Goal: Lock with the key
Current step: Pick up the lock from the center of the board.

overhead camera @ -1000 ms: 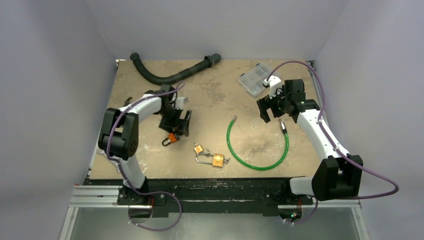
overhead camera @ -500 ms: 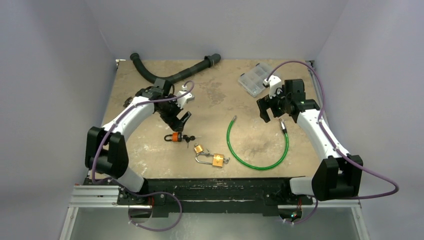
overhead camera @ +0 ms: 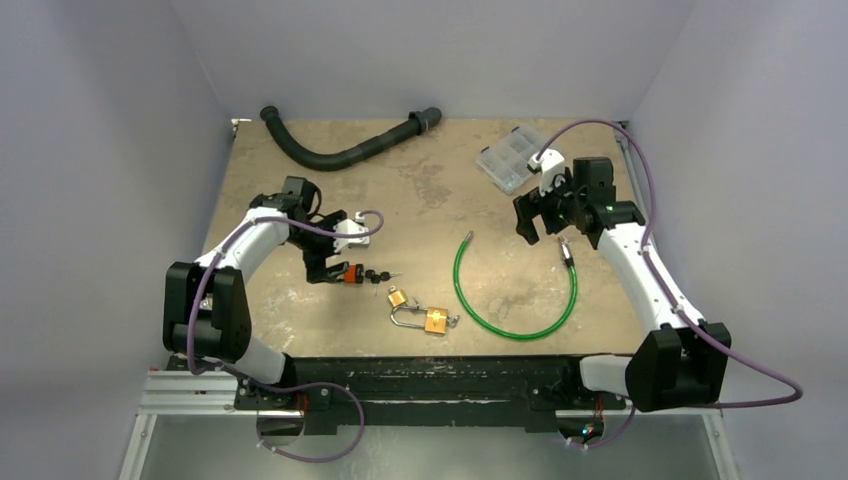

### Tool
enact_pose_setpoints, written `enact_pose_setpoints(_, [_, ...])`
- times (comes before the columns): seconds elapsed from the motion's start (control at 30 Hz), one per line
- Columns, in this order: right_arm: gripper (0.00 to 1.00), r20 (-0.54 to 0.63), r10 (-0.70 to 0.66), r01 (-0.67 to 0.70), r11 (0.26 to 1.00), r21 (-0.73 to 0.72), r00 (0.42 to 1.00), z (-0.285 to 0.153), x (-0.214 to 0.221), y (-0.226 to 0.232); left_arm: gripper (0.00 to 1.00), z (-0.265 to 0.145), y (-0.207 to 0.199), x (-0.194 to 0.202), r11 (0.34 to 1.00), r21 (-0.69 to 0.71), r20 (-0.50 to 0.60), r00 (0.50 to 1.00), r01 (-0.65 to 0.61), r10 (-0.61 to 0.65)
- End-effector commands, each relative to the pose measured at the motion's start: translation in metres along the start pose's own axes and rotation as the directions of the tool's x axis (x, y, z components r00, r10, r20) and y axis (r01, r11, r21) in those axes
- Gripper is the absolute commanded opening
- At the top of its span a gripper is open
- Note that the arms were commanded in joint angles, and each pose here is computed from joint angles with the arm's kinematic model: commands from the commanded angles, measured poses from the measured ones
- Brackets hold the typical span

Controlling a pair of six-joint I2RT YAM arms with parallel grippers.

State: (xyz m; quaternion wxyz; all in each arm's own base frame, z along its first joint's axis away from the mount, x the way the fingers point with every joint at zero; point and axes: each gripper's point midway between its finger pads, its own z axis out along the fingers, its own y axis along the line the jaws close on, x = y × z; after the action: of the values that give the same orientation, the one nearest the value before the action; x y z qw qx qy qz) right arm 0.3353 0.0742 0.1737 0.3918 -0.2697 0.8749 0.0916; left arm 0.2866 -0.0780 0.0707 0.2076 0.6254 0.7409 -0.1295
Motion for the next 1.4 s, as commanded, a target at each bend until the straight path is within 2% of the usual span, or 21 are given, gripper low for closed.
enact_pose_setpoints(0.0, [0.99,0.103,-0.033,0.033,0.999,0.003,0.994,-0.018,-0.031,0.000,0.95,0.007,-0.006,-0.023,0.979,0.036,0.151,0.970,-0.200,0.193])
enact_pose_setpoints(0.3, [0.99,0.256,-0.137,0.137,0.990,0.019,0.957,-0.042,-0.047,0.012,0.88,0.031,0.003,-0.021,0.980,0.068,0.167,0.970,-0.188,0.175])
enact_pose_setpoints(0.57, [0.99,0.245,-0.135,0.132,0.991,0.027,0.960,-0.044,-0.045,0.012,0.84,0.046,-0.013,-0.019,0.967,0.120,0.168,0.965,-0.223,0.201])
enact_pose_setpoints(0.83, [0.99,0.262,-0.166,0.170,0.985,0.007,0.951,-0.049,-0.051,0.016,0.75,0.063,-0.029,-0.011,0.963,0.155,0.142,0.970,-0.220,0.198])
enact_pose_setpoints(1.0, [0.99,0.289,-0.170,0.185,0.982,-0.025,0.942,-0.050,-0.055,0.023,0.62,0.069,-0.033,-0.005,0.960,0.167,0.126,0.970,-0.226,0.206])
enact_pose_setpoints(1.17, [0.99,0.322,-0.194,0.223,0.973,-0.056,0.927,-0.051,-0.059,0.031,0.41,0.071,-0.036,-0.001,0.963,0.163,0.103,0.975,-0.213,0.199])
enact_pose_setpoints(1.37, [0.99,0.412,-0.219,0.272,0.959,-0.075,0.885,-0.058,-0.070,0.043,0.15,0.046,-0.021,-0.039,0.984,0.153,0.155,0.985,-0.093,0.069])
